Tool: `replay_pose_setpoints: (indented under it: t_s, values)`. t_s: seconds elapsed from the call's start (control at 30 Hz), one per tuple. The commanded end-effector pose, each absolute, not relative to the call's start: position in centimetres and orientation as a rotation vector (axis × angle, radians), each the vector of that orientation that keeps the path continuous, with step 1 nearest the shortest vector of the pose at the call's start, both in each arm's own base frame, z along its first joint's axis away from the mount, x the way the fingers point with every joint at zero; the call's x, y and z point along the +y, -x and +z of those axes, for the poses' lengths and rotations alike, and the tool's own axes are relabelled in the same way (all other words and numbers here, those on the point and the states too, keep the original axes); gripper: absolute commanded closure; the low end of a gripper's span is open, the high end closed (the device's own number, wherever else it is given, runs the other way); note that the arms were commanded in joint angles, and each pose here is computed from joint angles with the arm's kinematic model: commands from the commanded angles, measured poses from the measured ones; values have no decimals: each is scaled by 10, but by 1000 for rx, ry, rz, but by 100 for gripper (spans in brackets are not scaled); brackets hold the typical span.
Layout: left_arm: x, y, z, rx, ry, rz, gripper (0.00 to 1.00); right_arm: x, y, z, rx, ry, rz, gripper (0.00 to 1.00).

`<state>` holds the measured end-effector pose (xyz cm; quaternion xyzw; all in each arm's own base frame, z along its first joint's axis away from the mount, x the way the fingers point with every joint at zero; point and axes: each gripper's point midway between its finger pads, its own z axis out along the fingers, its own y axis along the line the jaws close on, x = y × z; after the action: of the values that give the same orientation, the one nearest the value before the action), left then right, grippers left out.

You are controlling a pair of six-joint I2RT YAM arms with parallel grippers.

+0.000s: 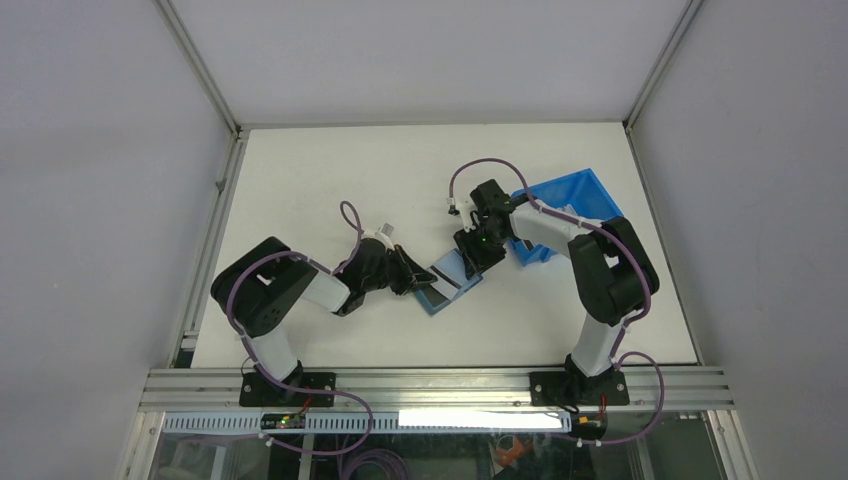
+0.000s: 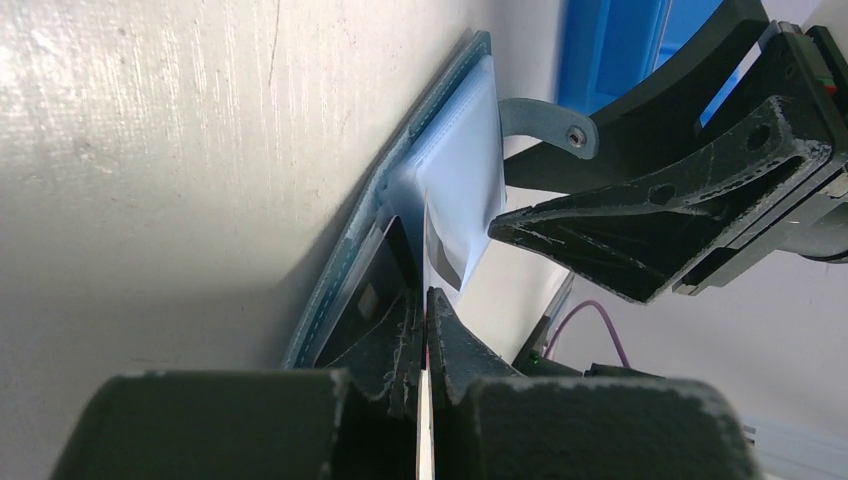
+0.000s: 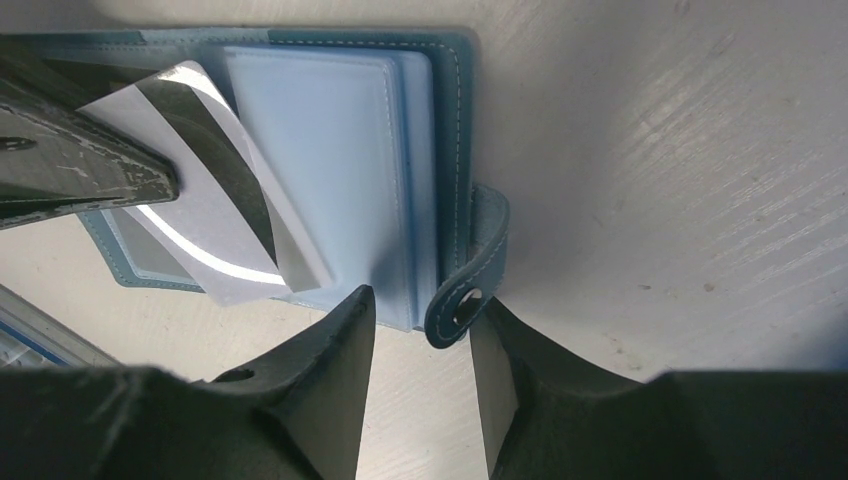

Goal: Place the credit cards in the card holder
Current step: Insert the credit card into the card holder.

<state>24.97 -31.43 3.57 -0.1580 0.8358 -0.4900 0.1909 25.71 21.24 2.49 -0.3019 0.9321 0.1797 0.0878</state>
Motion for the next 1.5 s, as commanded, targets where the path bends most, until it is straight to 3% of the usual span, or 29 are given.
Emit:
replay_pose_setpoints:
  t_s: [0.0,0.8,1.47]
  values:
    - [-317,-249,34,2363,406,-1376,100,221,-257,26,2751,909,562,57]
    - [-310,-238,18,2554,541,-1263,100,222,-257,25,2745,920,529,59]
    - [-317,-250,20,2511,438,-1359,100,224,-255,24,2744,949,517,59]
